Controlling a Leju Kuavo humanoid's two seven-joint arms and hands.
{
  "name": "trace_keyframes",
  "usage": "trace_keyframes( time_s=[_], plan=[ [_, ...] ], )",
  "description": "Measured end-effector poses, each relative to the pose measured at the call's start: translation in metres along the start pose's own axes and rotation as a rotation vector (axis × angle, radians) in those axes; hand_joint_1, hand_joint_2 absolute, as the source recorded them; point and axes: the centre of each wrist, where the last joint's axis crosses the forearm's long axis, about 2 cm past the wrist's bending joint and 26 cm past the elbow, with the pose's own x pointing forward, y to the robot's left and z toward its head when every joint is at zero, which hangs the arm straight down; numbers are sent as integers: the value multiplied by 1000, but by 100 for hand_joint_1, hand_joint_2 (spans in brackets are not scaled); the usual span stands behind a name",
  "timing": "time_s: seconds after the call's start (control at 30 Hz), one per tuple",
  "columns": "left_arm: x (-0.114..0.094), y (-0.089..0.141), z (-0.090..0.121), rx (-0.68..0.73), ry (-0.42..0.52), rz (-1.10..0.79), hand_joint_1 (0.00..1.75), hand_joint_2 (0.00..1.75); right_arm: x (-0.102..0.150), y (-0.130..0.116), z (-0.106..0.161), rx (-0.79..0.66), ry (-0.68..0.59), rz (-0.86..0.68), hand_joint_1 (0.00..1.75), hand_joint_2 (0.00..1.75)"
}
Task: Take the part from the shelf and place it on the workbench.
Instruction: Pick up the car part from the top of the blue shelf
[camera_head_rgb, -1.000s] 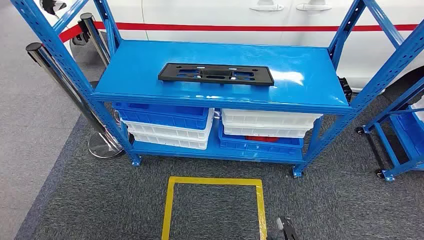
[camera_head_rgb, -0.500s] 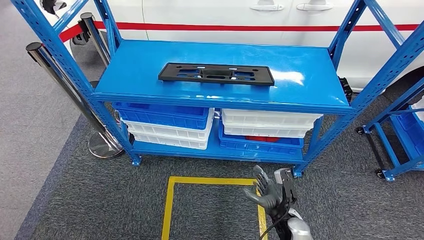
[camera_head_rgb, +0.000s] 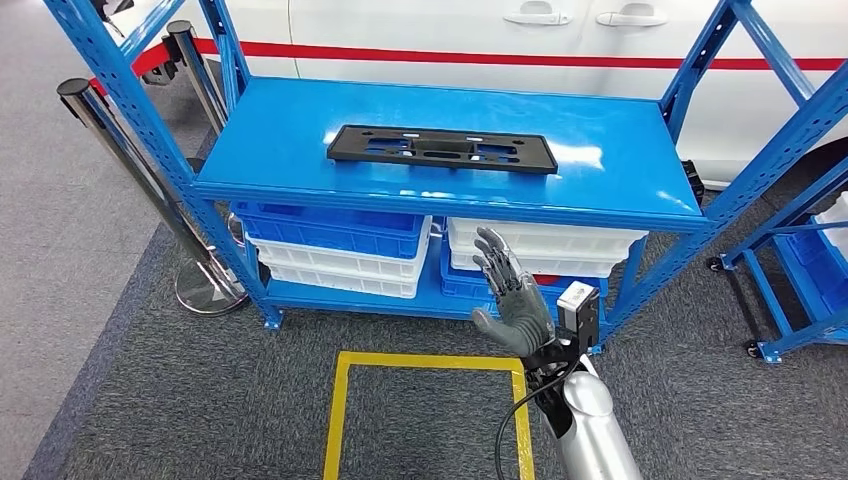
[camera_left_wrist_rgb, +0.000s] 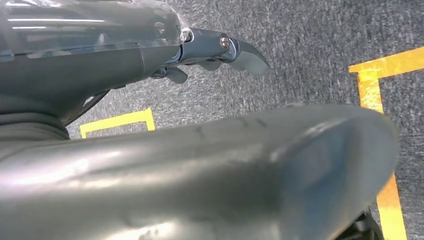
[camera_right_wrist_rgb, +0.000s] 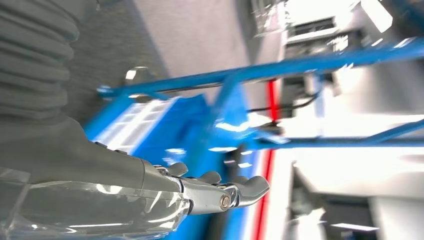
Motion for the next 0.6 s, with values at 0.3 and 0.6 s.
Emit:
trace_keyframes(
  time_s=[0.3, 0.6],
  plan=[
    [10, -15, 3, -42, -29, -46, 0, 0, 51, 40, -44, 175, -335, -17, 0, 0],
    [18, -19, 4, -71, -51, -74, 0, 0, 75, 74, -54, 290, -505, -102, 0, 0]
  ],
)
